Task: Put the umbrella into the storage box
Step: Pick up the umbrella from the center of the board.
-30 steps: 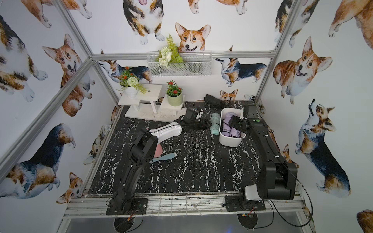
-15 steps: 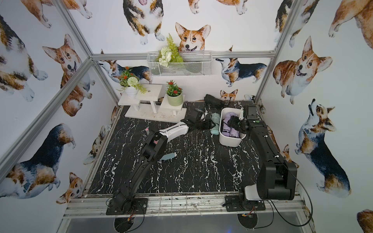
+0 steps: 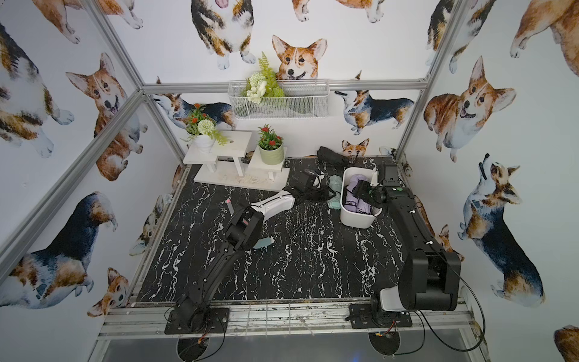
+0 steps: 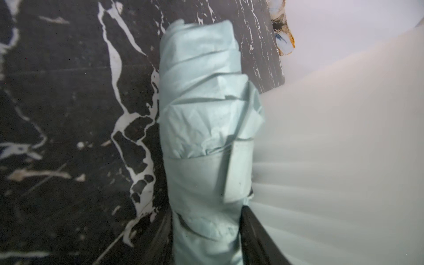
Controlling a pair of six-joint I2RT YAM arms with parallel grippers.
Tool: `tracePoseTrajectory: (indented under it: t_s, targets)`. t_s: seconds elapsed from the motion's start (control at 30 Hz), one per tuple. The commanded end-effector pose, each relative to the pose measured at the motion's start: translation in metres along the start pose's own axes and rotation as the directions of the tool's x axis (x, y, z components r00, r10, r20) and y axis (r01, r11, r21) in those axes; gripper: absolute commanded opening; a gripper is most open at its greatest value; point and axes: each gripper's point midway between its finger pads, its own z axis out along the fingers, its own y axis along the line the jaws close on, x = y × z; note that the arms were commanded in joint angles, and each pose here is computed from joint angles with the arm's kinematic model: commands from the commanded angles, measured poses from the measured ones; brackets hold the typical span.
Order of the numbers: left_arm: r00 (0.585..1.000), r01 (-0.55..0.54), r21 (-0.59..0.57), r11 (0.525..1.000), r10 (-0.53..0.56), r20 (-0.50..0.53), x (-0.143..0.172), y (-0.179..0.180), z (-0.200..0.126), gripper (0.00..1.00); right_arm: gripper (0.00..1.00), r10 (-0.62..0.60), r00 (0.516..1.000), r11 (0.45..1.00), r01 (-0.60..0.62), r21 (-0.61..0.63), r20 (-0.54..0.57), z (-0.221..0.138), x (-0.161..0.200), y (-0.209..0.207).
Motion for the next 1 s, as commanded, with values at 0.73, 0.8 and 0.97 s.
tracePoseTrajectory:
  t_s: [0.73, 0.8, 0.97]
  targets:
    - [0.983, -0.079, -0.055, 0.995, 0.087, 0.161, -0.01, -0.017, -0.136, 0.0, 0.72, -0.007, 1.0, 0.983, 0.003, -0.182, -0.022, -0.01, 0.027, 0.024]
    - [0.977, -0.099, -0.066, 0.993, 0.11, 0.181, -0.01, -0.023, -0.153, 0.0, 0.72, -0.005, 1.0, 0.975, -0.001, -0.221, -0.025, -0.01, 0.031, 0.031]
    - [0.961, -0.141, -0.078, 0.987, 0.155, 0.228, -0.008, -0.038, -0.194, 0.0, 0.74, -0.042, 0.998, 0.935, 0.027, -0.355, -0.036, -0.016, 0.038, 0.068]
